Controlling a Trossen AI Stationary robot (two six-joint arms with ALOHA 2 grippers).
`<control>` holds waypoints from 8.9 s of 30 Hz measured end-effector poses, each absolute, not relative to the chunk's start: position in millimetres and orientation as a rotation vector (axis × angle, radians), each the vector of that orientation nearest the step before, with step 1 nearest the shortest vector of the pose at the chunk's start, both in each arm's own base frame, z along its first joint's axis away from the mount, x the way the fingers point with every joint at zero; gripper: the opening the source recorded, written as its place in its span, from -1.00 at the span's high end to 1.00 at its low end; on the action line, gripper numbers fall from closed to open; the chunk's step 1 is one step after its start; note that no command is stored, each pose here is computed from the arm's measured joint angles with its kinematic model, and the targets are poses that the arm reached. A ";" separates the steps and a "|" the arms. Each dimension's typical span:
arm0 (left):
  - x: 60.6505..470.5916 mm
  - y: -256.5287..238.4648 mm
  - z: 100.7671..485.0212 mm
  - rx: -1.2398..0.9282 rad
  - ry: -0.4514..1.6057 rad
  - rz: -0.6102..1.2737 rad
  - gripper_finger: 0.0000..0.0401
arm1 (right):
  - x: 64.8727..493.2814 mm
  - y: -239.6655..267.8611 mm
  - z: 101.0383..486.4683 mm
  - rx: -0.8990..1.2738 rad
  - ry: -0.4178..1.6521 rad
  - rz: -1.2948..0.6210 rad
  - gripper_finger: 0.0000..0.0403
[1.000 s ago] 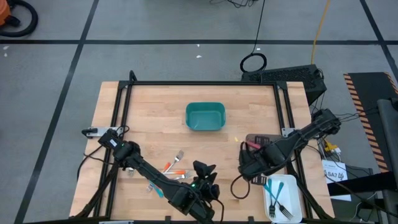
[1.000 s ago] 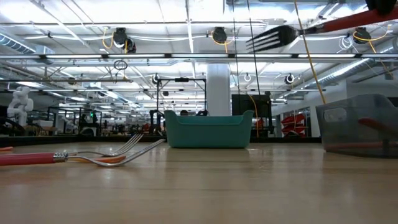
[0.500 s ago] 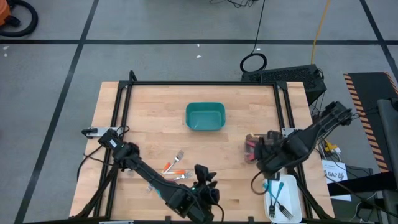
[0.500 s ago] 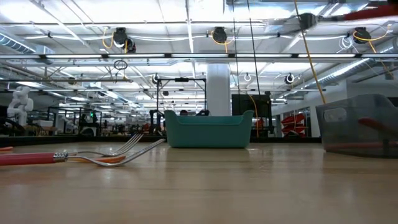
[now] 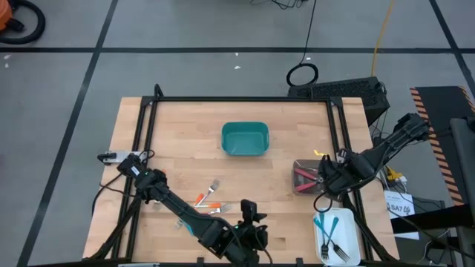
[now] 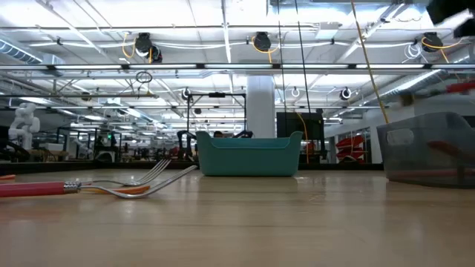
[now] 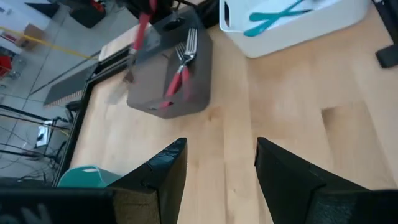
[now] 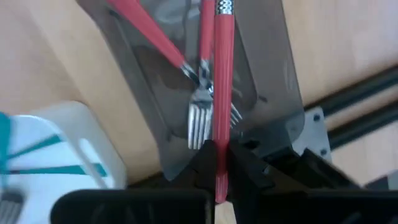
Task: Sort silverware by color (type)
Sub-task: Put the pink fork into the black bin
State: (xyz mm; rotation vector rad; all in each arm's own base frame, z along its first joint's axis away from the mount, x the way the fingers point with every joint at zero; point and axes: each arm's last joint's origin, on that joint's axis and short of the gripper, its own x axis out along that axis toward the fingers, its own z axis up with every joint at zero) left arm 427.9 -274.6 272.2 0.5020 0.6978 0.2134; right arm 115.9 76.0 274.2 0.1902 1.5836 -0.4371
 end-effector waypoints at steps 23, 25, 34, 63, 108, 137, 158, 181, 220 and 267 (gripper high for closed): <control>430.6 -271.6 271.6 0.465 0.710 0.190 0.07 | 100.8 77.7 242.2 0.098 1.767 -0.389 0.92; 430.6 -271.6 271.6 0.460 0.710 0.191 0.07 | 99.7 79.1 242.2 0.087 1.765 -0.382 0.92; 432.4 -268.7 271.6 0.446 0.711 0.200 0.07 | 103.7 81.8 241.1 0.027 1.621 -0.410 0.72; 386.8 -273.6 253.9 0.340 1.022 0.289 0.08 | 143.2 182.2 253.8 -0.101 0.620 -0.047 0.25; 255.6 -220.3 179.8 -0.106 0.906 0.285 0.43 | 162.7 217.3 224.3 -0.283 0.686 0.085 0.25; 252.0 -235.2 112.2 -0.081 1.006 0.385 0.04 | 165.2 215.6 224.7 -0.294 0.676 0.069 0.25; 274.9 -225.4 115.0 0.042 0.951 0.336 0.77 | 165.2 215.6 224.8 -0.294 0.677 0.069 0.25; 347.1 -239.3 228.9 0.332 0.591 0.387 0.78 | 168.6 212.7 225.6 -0.286 0.650 0.019 0.25; 417.5 -227.0 259.3 0.038 0.041 0.361 0.78 | 193.6 211.7 233.1 -0.171 0.319 -0.180 0.25; 432.1 -240.4 248.3 0.078 -0.265 -0.020 0.81 | 214.3 220.8 250.0 -0.054 0.204 0.023 0.38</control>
